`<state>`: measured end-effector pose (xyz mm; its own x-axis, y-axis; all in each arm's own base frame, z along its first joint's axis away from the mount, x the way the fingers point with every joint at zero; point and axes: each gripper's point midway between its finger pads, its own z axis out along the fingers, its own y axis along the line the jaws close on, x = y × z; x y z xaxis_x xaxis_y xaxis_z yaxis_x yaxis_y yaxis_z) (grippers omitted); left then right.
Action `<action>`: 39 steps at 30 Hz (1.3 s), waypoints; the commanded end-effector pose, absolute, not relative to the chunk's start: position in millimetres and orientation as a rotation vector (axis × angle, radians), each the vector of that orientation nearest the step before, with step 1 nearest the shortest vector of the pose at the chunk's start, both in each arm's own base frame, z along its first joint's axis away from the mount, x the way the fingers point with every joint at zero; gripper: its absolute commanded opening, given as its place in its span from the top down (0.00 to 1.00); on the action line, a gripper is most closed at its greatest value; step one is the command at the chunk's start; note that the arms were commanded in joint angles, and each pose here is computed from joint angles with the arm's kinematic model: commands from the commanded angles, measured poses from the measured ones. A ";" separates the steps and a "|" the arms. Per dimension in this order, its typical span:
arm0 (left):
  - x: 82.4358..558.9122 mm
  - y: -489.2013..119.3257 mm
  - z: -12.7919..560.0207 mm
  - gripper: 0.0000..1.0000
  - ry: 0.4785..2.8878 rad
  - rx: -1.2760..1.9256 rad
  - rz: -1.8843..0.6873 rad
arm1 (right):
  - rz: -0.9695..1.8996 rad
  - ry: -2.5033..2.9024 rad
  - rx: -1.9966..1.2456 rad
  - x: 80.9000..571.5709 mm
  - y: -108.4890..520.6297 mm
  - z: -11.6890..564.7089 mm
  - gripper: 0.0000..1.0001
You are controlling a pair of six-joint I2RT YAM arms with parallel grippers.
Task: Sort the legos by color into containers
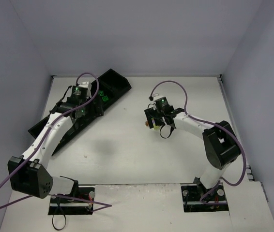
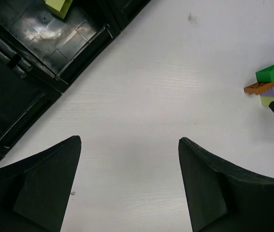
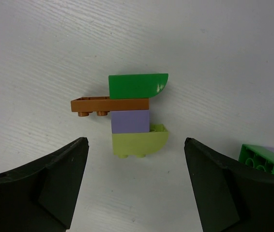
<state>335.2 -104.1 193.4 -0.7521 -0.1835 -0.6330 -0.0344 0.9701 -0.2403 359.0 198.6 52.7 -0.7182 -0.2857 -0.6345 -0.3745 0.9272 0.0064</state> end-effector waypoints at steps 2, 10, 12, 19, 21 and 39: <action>324.9 -106.6 212.8 0.25 2.362 -0.135 -0.324 | 0.122 2.293 -0.515 388.6 206.5 71.4 0.25; 315.4 -106.2 210.5 0.25 2.363 -0.118 -0.339 | 0.131 2.277 -0.612 392.6 215.9 58.7 0.32; 313.3 -107.6 208.5 0.25 2.370 -0.107 -0.347 | 0.132 2.265 -0.621 394.5 218.3 58.4 0.32; 311.0 -109.7 200.7 0.25 2.386 -0.098 -0.362 | 0.125 2.265 -0.662 396.7 220.1 48.3 0.34; 310.9 -110.7 198.3 0.25 2.393 -0.094 -0.364 | 0.123 2.274 -0.664 396.0 219.8 44.0 0.35; 312.3 -147.1 218.3 0.25 2.342 0.013 -0.616 | 0.260 2.122 -0.784 375.2 241.2 71.4 0.84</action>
